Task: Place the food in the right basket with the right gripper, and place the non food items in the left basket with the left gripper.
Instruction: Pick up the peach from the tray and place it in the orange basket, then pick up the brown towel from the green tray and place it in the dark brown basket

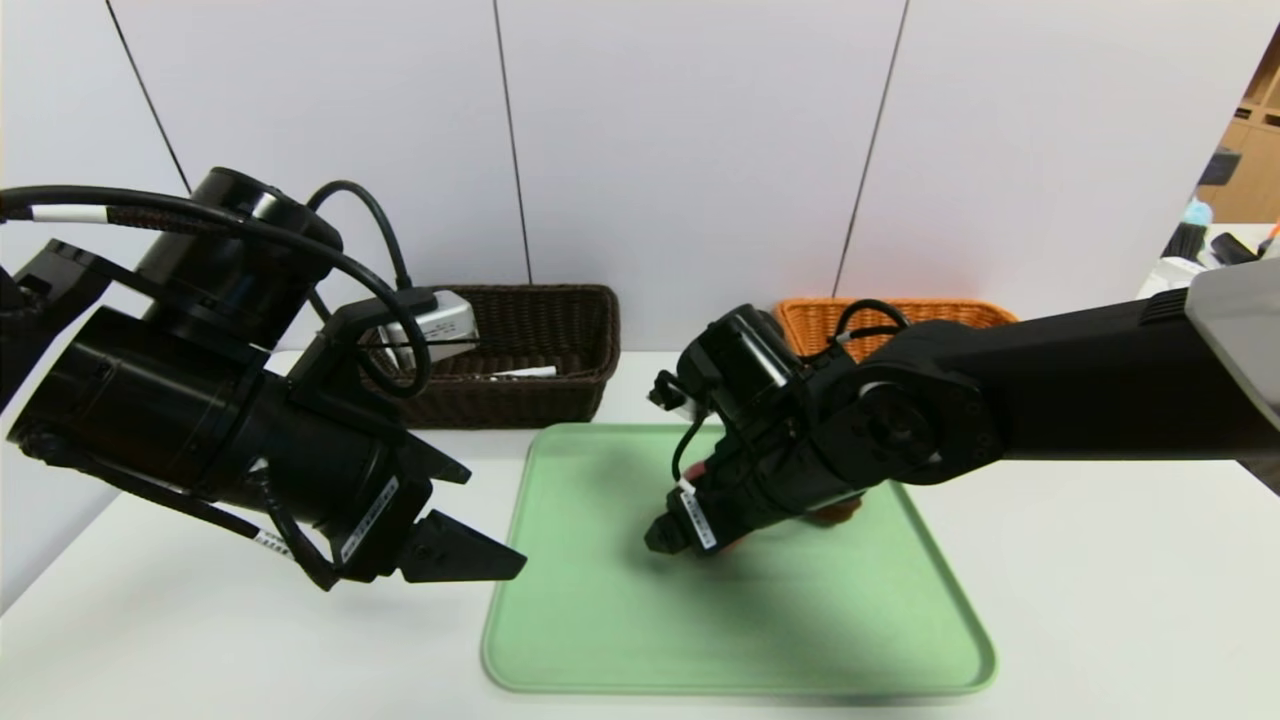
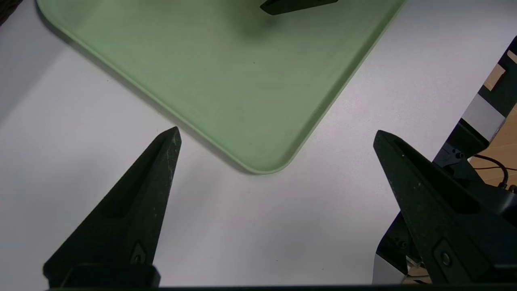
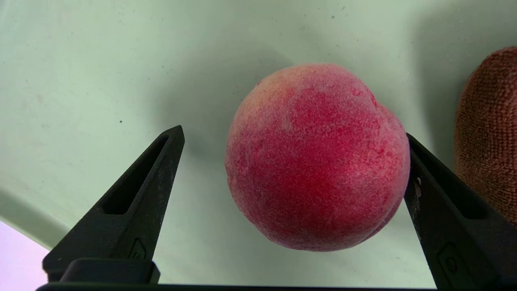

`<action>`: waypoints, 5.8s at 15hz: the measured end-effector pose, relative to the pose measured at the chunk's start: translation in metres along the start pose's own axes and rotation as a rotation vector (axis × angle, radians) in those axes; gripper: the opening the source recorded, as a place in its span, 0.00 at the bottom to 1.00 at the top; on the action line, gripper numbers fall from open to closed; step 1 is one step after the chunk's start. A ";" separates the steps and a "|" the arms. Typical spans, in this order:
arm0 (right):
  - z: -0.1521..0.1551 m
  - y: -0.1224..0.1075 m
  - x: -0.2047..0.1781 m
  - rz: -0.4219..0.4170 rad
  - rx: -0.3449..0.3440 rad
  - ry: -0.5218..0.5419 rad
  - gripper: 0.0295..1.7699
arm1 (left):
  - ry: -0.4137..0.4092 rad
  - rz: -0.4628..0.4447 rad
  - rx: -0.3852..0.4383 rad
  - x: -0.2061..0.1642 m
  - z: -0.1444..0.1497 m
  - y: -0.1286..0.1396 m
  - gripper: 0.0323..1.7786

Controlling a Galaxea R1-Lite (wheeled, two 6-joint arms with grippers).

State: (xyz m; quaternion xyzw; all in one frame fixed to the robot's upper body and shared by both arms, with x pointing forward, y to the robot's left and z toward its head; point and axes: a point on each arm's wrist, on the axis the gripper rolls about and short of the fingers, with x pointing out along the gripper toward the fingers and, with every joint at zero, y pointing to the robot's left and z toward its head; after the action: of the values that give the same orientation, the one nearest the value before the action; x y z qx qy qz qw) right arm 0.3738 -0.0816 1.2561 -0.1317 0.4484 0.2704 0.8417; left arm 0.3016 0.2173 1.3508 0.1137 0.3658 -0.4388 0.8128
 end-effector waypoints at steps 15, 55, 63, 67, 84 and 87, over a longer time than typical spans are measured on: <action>-0.002 0.000 -0.003 -0.001 -0.004 0.004 0.64 | 0.001 0.000 0.000 0.000 0.000 0.000 0.95; 0.019 -0.278 -0.020 -0.451 0.384 -0.237 0.63 | -0.031 0.009 0.005 0.010 -0.003 0.005 0.95; 0.019 -0.279 -0.016 -0.447 0.383 -0.226 0.67 | -0.025 0.007 0.002 0.013 -0.003 0.006 0.95; 0.020 -0.279 -0.017 -0.446 0.382 -0.232 0.79 | -0.032 0.009 0.005 0.013 -0.002 0.006 0.95; 0.015 -0.202 -0.163 -0.384 0.332 -0.328 0.95 | -0.047 0.013 0.013 0.008 -0.001 0.004 0.95; -0.002 -0.186 -0.182 -0.357 0.321 -0.332 0.95 | -0.049 0.011 0.013 0.007 -0.003 0.003 0.95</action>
State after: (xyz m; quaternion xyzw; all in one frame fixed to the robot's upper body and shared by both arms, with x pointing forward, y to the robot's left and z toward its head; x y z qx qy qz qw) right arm 0.3970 -0.2962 1.4018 -0.0276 0.3113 0.0614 0.9479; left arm 0.3052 0.2163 1.3439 0.1104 0.3425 -0.4391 0.8232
